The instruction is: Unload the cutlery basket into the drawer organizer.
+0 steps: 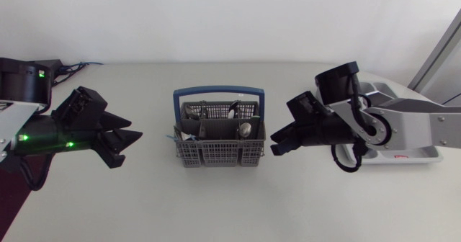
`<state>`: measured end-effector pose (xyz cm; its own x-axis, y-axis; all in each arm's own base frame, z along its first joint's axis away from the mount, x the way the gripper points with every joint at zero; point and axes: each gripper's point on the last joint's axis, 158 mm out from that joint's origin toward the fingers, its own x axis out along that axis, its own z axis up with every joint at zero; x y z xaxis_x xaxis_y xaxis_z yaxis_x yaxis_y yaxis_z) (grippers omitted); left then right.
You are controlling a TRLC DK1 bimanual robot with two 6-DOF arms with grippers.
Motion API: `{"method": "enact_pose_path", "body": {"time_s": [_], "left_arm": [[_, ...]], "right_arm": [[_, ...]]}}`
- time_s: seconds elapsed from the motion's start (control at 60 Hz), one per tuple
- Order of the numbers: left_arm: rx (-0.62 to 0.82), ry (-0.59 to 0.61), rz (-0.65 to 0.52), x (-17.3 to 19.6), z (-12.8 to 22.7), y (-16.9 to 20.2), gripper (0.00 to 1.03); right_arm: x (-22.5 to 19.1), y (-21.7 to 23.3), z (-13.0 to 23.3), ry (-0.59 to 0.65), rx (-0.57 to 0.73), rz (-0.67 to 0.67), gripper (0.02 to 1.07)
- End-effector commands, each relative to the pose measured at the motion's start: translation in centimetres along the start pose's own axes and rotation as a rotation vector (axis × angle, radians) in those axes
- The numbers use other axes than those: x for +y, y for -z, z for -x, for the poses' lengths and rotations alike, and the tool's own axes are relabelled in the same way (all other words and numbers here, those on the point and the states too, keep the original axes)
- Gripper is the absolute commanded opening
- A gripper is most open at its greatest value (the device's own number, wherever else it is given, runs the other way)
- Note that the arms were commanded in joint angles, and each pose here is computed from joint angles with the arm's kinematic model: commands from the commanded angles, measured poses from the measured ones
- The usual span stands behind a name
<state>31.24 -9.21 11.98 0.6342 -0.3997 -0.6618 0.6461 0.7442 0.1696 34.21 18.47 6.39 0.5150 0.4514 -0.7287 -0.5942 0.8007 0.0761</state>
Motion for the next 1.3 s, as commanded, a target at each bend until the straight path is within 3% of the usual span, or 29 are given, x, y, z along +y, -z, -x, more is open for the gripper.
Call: {"method": "enact_pose_path", "body": {"time_s": [0.0, 0.267, 0.45, 0.583, 0.717, 0.85, 1.283], "left_arm": [[-0.001, 0.027, -0.031, -1.0, -0.3, 0.7, 0.55], [-0.010, 0.041, -0.037, -1.6, -0.8, 0.9, 0.55], [-0.011, 0.052, -0.047, -1.9, -1.2, 0.8, 0.55], [-0.012, 0.079, -0.082, -2.8, -1.4, 0.9, 0.60], [-0.022, 0.126, -0.155, -4.7, -1.4, 1.6, 0.67], [-0.040, 0.152, -0.212, -6.1, -1.4, 1.2, 0.68], [-0.092, 0.153, -0.239, -5.6, -3.4, -1.5, 0.67]], "right_arm": [[0.5, -1.3, -0.6, -0.006, -0.017, -0.013, 0.09], [2.9, -1.4, -1.2, -0.029, -0.007, 0.020, 0.09], [1.7, -0.7, -1.0, 0.008, -0.002, 0.004, 0.10], [0.0, 0.0, 0.3, 0.041, -0.008, -0.027, 0.47], [-0.2, 1.0, 1.6, 0.050, -0.007, -0.013, 0.60], [0.2, 1.6, 2.2, 0.046, -0.005, 0.002, 0.66], [3.2, 1.8, 3.3, -0.003, -0.028, 0.053, 0.67]]}}
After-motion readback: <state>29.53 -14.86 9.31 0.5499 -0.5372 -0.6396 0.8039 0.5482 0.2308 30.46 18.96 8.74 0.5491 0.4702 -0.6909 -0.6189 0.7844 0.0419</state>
